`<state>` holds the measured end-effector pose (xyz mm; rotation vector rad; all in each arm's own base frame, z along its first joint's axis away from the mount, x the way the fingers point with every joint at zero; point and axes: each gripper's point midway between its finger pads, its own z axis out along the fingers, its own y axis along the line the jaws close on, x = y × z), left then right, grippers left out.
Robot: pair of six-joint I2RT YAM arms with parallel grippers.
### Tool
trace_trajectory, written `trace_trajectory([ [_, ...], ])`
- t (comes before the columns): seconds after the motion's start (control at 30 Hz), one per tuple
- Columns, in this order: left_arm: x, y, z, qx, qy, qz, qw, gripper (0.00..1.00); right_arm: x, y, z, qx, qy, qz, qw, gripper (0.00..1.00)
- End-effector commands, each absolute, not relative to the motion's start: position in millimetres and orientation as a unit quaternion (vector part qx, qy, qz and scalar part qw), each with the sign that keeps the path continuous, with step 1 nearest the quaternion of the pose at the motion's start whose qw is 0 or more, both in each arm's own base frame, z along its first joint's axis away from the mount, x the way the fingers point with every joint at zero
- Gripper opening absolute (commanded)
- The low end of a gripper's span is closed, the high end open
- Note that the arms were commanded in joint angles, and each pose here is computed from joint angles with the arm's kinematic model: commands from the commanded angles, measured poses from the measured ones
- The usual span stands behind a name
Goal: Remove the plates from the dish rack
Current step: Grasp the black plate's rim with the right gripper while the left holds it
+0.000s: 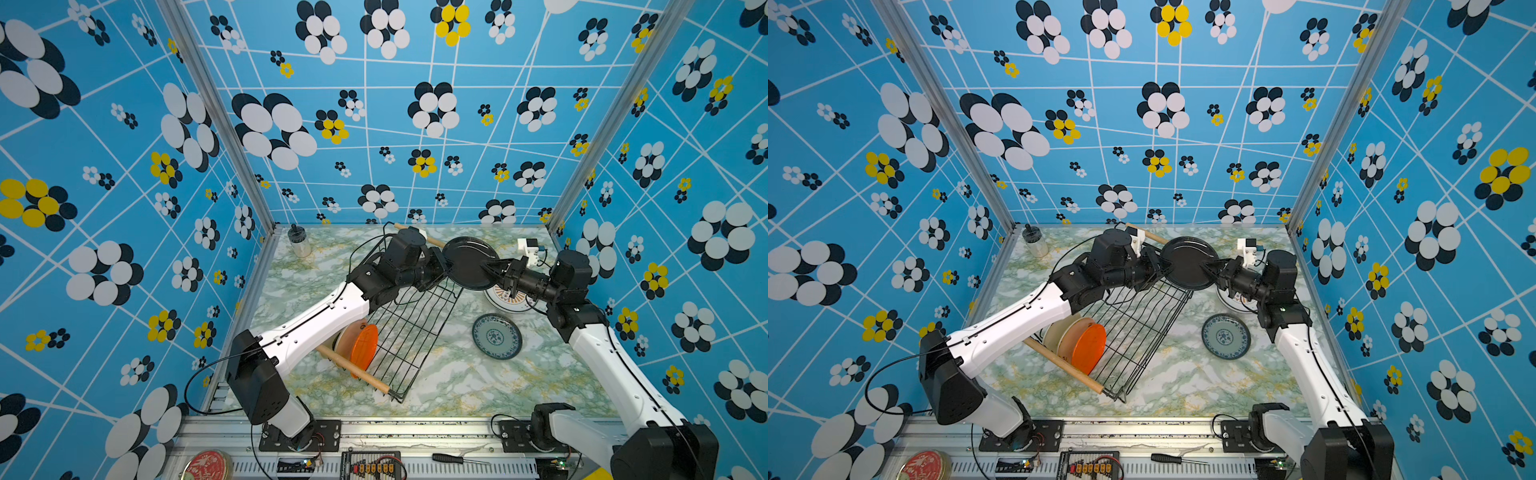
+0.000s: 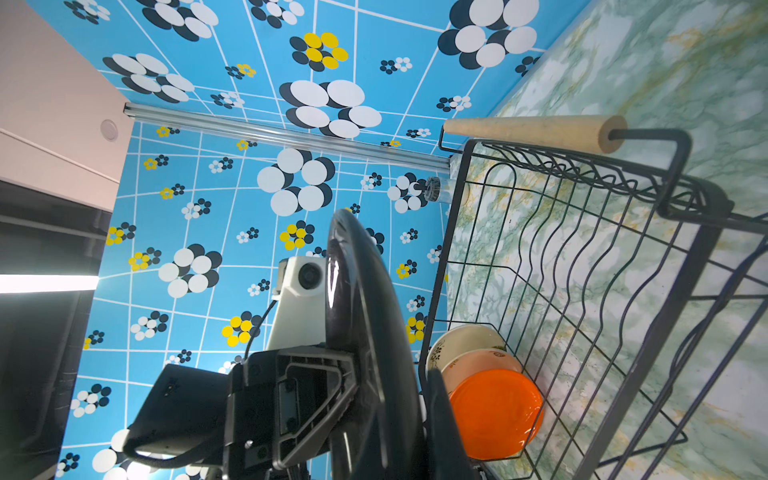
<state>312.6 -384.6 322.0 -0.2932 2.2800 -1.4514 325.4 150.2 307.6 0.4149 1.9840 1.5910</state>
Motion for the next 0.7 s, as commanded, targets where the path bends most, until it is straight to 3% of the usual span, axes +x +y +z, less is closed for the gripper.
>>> trace_trajectory([
  [0.0, 309, -398, 315, -0.084, 0.827, -0.517, 0.205, 0.09, 318, 160, 327, 0.115, 0.730, 0.614, 0.279, 0.00],
  [0.07, 308, -400, 313, -0.083, 0.829, -0.515, 0.202, 0.14, 318, 161, 326, 0.113, 0.730, 0.614, 0.277, 0.00],
  [0.2, 307, -399, 308, -0.088, 0.835, -0.506, 0.200, 0.42, 317, 162, 328, 0.103, 0.734, 0.611, 0.277, 0.00],
  [0.27, 305, -400, 308, -0.082, 0.838, -0.499, 0.204, 0.49, 317, 161, 327, 0.101, 0.742, 0.601, 0.278, 0.00],
  [0.47, 297, -383, 314, -0.062, 0.858, -0.454, 0.233, 0.58, 324, 147, 335, 0.093, 0.760, 0.569, 0.301, 0.00],
  [0.67, 281, -330, 308, -0.049, 0.895, -0.357, 0.263, 0.64, 332, 102, 330, 0.123, 0.793, 0.493, 0.337, 0.00],
])
